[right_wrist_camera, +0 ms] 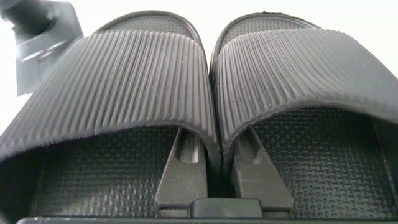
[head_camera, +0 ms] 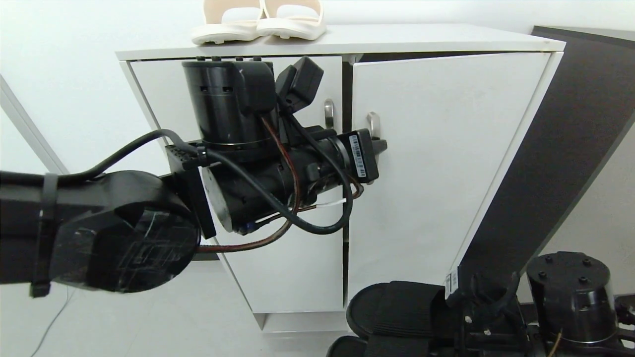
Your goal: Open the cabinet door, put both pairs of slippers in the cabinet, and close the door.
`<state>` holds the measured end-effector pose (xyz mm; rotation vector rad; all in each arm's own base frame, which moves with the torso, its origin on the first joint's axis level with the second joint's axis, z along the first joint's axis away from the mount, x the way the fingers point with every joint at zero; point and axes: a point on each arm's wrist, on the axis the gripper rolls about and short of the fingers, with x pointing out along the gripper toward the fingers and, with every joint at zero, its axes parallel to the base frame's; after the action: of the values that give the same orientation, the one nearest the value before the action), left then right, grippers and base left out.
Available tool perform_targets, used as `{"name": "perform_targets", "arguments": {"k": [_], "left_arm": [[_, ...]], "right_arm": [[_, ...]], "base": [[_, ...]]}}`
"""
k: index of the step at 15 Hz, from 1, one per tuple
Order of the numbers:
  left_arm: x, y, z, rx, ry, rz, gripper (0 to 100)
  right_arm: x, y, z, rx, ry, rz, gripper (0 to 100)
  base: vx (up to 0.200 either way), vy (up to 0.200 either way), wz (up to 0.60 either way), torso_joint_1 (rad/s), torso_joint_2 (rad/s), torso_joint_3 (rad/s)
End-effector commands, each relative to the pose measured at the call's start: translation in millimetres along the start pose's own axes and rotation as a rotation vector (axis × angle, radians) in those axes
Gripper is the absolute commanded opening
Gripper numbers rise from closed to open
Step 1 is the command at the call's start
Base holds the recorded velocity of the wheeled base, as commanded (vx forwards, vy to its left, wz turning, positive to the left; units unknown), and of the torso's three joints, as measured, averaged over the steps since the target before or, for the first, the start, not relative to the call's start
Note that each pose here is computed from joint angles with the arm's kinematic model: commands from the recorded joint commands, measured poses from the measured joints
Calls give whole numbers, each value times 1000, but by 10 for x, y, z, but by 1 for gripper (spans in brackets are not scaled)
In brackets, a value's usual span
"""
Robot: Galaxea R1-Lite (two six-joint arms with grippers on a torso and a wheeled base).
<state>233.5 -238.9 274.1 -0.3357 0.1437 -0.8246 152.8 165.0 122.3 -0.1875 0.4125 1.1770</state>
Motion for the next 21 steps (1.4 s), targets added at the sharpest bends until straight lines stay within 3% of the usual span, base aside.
{"name": "perform_targets", "arguments": {"k": [1, 4, 8, 11, 14, 21], "left_arm": [[-219, -158, 15, -7, 0, -44, 0], [-425, -249, 33, -10, -4, -74, 0], [-653, -249, 77, -12, -20, -78, 0], [-625, -124, 106, -52, -29, -36, 0], [-517, 58, 117, -56, -34, 22, 0], [-15, 137, 62, -61, -53, 20, 0]], "right_arm": [[-69, 46, -51, -30, 1, 45, 0], [-79, 48, -59, -30, 2, 48, 0], [-77, 45, -51, -33, -1, 43, 0], [-82, 50, -44, -43, -7, 42, 0], [-91, 59, -32, -50, -21, 42, 0], [-77, 102, -89, -60, 2, 65, 0]], "base": [[0, 0, 0, 0, 0, 0], [0, 0, 0, 0, 0, 0], [0, 0, 0, 0, 0, 0], [0, 0, 0, 0, 0, 0], [0, 0, 0, 0, 0, 0], [0, 0, 0, 0, 0, 0]]}}
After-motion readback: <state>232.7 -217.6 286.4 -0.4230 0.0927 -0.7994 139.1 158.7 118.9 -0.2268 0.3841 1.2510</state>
